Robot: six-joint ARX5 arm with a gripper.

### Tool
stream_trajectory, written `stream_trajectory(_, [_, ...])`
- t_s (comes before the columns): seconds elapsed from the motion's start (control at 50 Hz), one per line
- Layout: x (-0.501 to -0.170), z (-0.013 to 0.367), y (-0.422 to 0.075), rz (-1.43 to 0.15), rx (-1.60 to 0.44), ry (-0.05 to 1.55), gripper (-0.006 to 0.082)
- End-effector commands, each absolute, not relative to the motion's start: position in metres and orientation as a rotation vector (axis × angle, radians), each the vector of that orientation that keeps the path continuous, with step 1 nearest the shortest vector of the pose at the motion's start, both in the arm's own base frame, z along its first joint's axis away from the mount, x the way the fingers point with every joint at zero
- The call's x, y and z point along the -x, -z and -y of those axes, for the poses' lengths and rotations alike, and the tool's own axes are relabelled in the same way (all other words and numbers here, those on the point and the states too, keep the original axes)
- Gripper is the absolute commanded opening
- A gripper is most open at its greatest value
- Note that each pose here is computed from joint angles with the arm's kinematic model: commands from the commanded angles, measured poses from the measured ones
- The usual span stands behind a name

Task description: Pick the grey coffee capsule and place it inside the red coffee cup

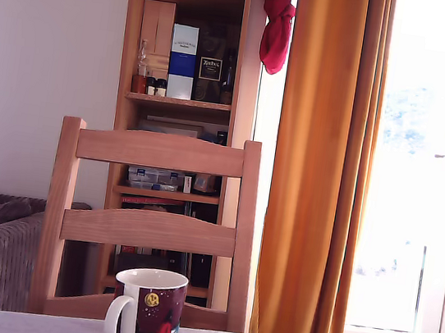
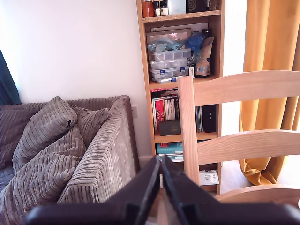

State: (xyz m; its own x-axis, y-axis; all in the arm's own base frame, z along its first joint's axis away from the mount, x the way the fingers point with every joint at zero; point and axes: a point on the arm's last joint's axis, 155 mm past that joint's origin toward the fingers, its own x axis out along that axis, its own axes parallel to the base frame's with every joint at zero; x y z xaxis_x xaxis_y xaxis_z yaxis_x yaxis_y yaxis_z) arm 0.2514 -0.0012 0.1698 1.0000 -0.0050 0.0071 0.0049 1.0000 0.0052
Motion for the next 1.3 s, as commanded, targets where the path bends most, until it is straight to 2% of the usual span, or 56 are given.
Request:
stream_trajectory(0.0, [-0.251, 0.016, -0.144, -0.077, 0.138, 0.085, -0.0013])
stream_trajectory(0.22, [-0.251, 0.02, -0.144, -0.081, 0.165, 0.104, -0.0013])
stream_trajectory(0.52, [-0.237, 0.064, -0.169, -0.077, 0.227, 0.345, -0.0016])
stream_trajectory(0.86, [-0.236, 0.088, -0.141, -0.336, 0.301, 0.414, 0.0001])
stream_trajectory(0.92, [-0.234, 0.092, -0.129, -0.419, 0.297, 0.418, 0.0054])
stream_trajectory(0.96, [-0.233, 0.095, -0.121, -0.472, 0.299, 0.422, 0.0126])
stream_trajectory(1.08, [-0.23, 0.104, -0.097, -0.624, 0.301, 0.433, 0.0471])
stream_trajectory(1.16, [-0.229, 0.11, -0.082, -0.718, 0.299, 0.438, 0.0628])
stream_trajectory(1.28, [-0.233, 0.111, -0.063, -0.831, 0.266, 0.407, 0.0657])
